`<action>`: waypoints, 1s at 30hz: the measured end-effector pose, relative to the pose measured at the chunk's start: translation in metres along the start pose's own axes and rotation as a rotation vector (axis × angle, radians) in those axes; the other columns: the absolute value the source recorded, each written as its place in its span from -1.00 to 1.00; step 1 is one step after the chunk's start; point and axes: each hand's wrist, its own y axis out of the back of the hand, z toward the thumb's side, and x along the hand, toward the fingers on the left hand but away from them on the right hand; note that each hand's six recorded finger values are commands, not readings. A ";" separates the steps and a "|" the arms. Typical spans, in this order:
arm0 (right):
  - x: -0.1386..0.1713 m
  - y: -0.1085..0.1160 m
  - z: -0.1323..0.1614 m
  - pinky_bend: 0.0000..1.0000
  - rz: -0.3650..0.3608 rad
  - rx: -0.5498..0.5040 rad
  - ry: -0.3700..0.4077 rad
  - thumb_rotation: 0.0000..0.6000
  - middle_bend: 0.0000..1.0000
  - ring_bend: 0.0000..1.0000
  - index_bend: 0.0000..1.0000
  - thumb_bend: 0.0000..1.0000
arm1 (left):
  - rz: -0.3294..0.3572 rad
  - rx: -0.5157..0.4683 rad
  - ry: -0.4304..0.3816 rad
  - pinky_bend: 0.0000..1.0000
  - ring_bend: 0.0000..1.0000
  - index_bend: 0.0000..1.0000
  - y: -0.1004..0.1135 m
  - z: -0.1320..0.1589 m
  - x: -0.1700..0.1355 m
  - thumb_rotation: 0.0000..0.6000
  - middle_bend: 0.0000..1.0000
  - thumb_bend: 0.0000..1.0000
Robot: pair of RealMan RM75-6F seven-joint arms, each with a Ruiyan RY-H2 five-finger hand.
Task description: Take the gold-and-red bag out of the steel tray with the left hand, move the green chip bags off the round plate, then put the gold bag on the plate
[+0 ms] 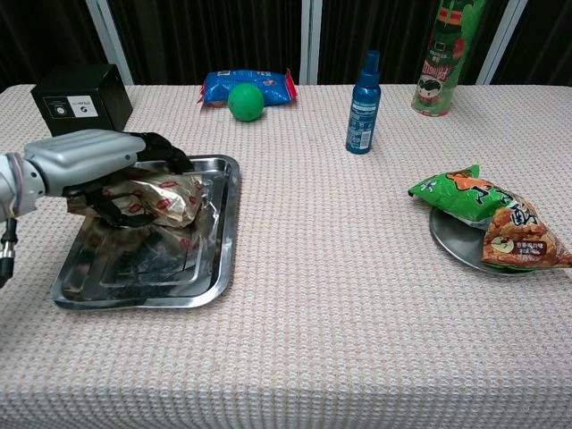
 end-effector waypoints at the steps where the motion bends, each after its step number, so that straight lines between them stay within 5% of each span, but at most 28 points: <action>1: 0.000 0.000 0.000 -1.00 0.001 0.000 0.000 1.00 -1.00 -1.00 -1.00 -1.00 | 0.005 0.002 0.004 -0.67 -0.69 -0.42 0.000 0.000 0.001 1.00 -0.26 -0.33; 12: 0.000 0.000 -0.002 -1.00 -0.003 0.001 -0.008 1.00 -1.00 -1.00 -1.00 -1.00 | 0.061 0.012 0.000 -0.34 -0.23 -0.13 0.010 0.004 0.002 1.00 0.21 -0.22; 19: 0.000 0.001 -0.005 -1.00 -0.007 -0.001 -0.016 1.00 -1.00 -1.00 -1.00 -1.00 | 0.114 0.025 -0.061 -0.33 -0.20 -0.12 0.029 0.022 0.015 1.00 0.25 -0.20; 30: 0.000 0.002 -0.012 -1.00 -0.009 -0.015 -0.030 1.00 -1.00 -1.00 -1.00 -1.00 | 0.165 0.028 -0.219 -0.33 -0.19 -0.14 0.062 0.090 0.072 1.00 0.25 -0.19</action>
